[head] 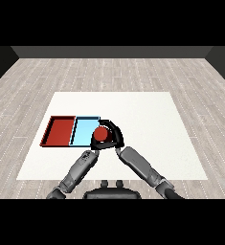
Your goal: Pick the red can and put it in the red box
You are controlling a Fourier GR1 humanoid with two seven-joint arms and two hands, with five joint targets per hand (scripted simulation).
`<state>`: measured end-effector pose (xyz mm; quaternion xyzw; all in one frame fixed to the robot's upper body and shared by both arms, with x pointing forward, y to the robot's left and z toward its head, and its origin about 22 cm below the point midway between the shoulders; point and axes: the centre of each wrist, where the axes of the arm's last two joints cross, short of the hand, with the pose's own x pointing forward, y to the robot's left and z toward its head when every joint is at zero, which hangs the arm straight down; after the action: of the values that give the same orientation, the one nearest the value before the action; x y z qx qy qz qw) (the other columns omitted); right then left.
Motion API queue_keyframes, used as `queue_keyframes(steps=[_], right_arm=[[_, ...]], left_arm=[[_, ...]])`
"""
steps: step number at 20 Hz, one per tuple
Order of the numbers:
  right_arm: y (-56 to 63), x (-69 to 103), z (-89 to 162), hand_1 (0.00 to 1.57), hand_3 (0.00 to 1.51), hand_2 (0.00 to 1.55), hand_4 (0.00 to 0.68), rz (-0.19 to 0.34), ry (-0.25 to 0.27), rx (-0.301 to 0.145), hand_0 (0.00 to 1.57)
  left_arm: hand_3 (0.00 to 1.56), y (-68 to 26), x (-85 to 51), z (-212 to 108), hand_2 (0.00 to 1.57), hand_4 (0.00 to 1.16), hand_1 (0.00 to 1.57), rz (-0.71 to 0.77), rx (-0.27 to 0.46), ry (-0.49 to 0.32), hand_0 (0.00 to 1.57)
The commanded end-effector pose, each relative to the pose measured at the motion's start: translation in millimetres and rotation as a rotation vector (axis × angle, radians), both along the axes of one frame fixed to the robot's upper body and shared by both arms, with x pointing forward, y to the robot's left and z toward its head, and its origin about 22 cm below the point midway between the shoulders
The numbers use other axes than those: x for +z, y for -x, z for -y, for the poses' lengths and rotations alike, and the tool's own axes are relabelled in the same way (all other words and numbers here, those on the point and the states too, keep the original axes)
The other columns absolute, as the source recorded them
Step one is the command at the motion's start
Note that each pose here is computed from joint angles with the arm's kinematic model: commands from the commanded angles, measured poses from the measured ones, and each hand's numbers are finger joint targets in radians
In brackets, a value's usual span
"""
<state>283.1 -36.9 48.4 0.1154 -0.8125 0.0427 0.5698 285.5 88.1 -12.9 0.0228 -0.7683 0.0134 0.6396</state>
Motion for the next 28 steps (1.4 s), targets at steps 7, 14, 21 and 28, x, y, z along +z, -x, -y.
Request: queue_keyframes(steps=[7,14,21,28], right_arm=[[-10.0,2.3,11.5,0.0,0.0,0.0,0.0,0.007,0.007,-0.03,0.0],[-26.1,9.3,32.5,0.0,0.0,0.0,0.0,0.067,-0.041,-0.1,0.0],[4.6,33.2,120.1,0.0,0.0,0.0,0.0,0.134,-0.091,-0.145,0.0],[52.2,-3.5,187.8,0.0,0.0,0.0,0.0,0.044,-0.029,-0.315,0.0]], left_arm=[[1.5,-10.8,4.5,-5.1,1.57,1.14,1.57,0.006,0.009,0.017,1.57],[1.5,12.9,-17.2,-13.5,1.57,1.14,1.57,-0.006,0.041,-0.012,1.57],[1.48,-4.3,0.7,-44.0,1.57,1.14,1.57,0.026,0.101,-0.102,1.57],[1.47,-26.9,25.0,-120.4,1.57,1.12,1.57,0.061,0.22,-0.261,1.57]])
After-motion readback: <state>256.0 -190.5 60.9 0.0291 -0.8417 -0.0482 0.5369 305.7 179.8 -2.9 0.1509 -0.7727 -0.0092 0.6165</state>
